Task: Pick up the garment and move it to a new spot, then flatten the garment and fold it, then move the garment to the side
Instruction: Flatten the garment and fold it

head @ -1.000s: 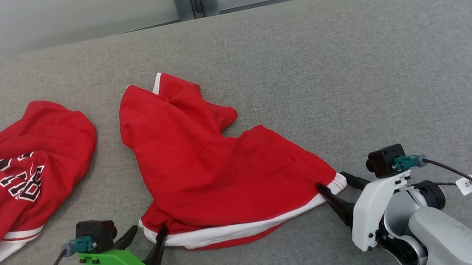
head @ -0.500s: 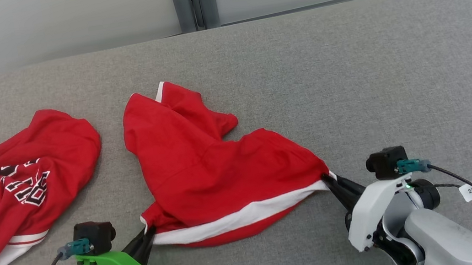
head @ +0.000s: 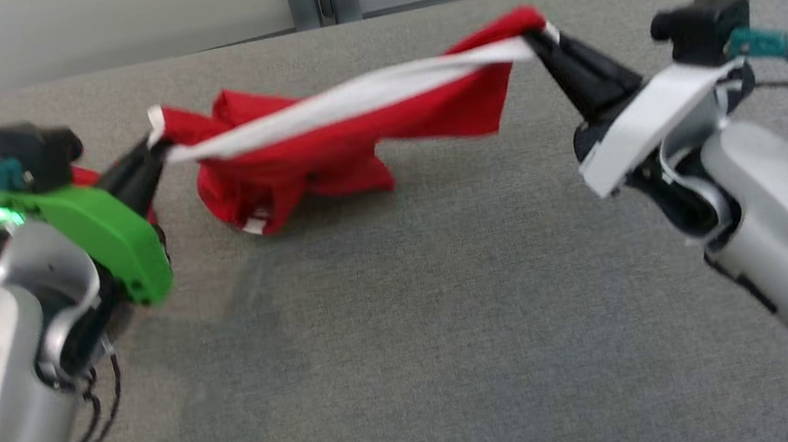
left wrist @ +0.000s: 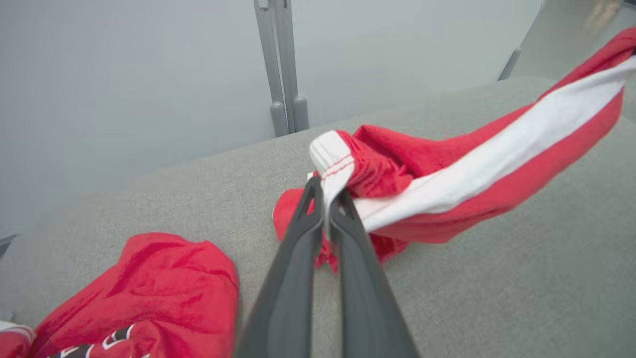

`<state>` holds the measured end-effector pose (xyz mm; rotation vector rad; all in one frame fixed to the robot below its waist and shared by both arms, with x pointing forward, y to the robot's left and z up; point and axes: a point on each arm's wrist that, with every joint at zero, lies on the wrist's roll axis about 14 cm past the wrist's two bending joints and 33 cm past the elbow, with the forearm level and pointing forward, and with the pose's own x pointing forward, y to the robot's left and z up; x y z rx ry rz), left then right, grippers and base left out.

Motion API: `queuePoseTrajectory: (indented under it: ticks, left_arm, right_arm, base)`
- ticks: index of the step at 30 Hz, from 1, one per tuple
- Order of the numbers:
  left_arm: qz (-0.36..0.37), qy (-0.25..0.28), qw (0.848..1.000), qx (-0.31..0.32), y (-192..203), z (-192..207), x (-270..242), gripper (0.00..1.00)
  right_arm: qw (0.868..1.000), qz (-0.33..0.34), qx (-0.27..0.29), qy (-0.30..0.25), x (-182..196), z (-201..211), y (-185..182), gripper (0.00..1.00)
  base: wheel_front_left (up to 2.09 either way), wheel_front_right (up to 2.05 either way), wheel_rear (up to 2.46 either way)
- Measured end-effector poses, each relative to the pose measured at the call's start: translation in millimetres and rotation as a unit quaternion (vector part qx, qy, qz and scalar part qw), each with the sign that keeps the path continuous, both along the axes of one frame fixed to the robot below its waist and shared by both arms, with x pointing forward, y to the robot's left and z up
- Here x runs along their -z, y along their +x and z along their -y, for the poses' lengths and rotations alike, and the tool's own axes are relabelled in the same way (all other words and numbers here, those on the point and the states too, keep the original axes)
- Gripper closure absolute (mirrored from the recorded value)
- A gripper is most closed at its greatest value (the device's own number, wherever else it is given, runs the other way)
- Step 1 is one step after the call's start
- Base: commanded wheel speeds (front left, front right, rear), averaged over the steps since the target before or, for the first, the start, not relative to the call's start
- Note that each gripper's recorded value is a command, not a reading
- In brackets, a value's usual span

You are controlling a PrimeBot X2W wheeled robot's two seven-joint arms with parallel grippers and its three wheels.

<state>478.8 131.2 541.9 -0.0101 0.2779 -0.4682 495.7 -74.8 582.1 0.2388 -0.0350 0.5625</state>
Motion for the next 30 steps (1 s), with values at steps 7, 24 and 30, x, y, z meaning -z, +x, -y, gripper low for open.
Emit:
queuePoseTrajectory:
  ticks: [7,24,30]
  left_arm:
    - [0.062,0.04,0.997,-0.014,92,-3,-70,1.0]
    - [0.091,-0.003,0.995,-0.04,223,13,-88,1.0]
    - [0.038,-0.007,0.999,-0.024,218,27,-47,1.0]
  right_arm:
    - [0.996,0.078,0.008,-0.032,-73,7,74,1.0]
    - [0.988,0.138,0.067,-0.033,-124,39,191,1.0]
    - [0.991,0.092,0.052,-0.085,-81,39,185,1.0]
  base:
    - [0.0,0.0,0.0]
    - [0.0,0.0,0.0]
    - [0.0,0.0,0.0]
